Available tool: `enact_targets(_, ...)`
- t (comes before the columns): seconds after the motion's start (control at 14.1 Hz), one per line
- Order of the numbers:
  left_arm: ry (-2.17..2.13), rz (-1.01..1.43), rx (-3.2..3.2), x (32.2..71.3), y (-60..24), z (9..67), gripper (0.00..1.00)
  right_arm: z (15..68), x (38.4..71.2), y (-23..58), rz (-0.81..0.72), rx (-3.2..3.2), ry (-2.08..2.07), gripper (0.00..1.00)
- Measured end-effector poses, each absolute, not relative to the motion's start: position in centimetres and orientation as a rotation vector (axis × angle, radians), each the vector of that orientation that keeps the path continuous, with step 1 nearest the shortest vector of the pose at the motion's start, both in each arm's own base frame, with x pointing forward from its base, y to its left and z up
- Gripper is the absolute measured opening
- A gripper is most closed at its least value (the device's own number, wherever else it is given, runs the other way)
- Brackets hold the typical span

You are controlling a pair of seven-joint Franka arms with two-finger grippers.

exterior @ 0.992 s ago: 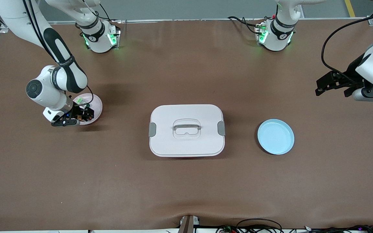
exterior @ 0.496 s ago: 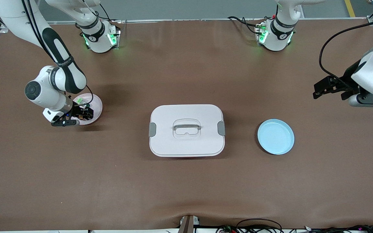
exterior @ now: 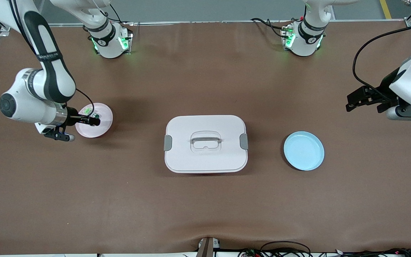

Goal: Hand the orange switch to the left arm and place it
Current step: 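Lift the switch over the box with the right gripper while the left gripper approaches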

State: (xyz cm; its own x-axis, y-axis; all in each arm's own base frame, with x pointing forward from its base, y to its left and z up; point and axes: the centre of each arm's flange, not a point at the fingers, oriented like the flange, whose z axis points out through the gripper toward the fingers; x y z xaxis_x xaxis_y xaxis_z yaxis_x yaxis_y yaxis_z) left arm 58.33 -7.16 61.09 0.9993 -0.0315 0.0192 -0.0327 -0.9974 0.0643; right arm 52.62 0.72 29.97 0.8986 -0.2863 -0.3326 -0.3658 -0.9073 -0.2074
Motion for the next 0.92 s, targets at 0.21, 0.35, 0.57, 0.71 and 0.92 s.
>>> enact_targets(0.21,-0.051,0.027,3.076,58.3,-7.2,61.1,1.0,36.3,54.0,7.9,0.502,-2.685,0.743,0.72)
enact_targets(0.35,-0.051,0.027,3.076,58.4,-7.2,61.0,1.0,40.6,55.0,14.0,0.502,-2.647,0.901,0.72)
enact_targets(0.57,-0.051,0.025,3.076,58.4,-7.2,61.0,1.0,47.1,55.0,23.0,0.504,-2.508,1.119,0.72)
enact_targets(0.71,-0.051,0.026,3.076,58.4,-7.2,61.0,1.0,50.8,54.6,27.4,0.542,-2.384,1.253,0.72)
enact_targets(0.92,-0.048,0.027,3.076,58.4,-7.2,61.0,1.0,54.6,54.0,33.0,0.614,-2.236,1.428,0.72)
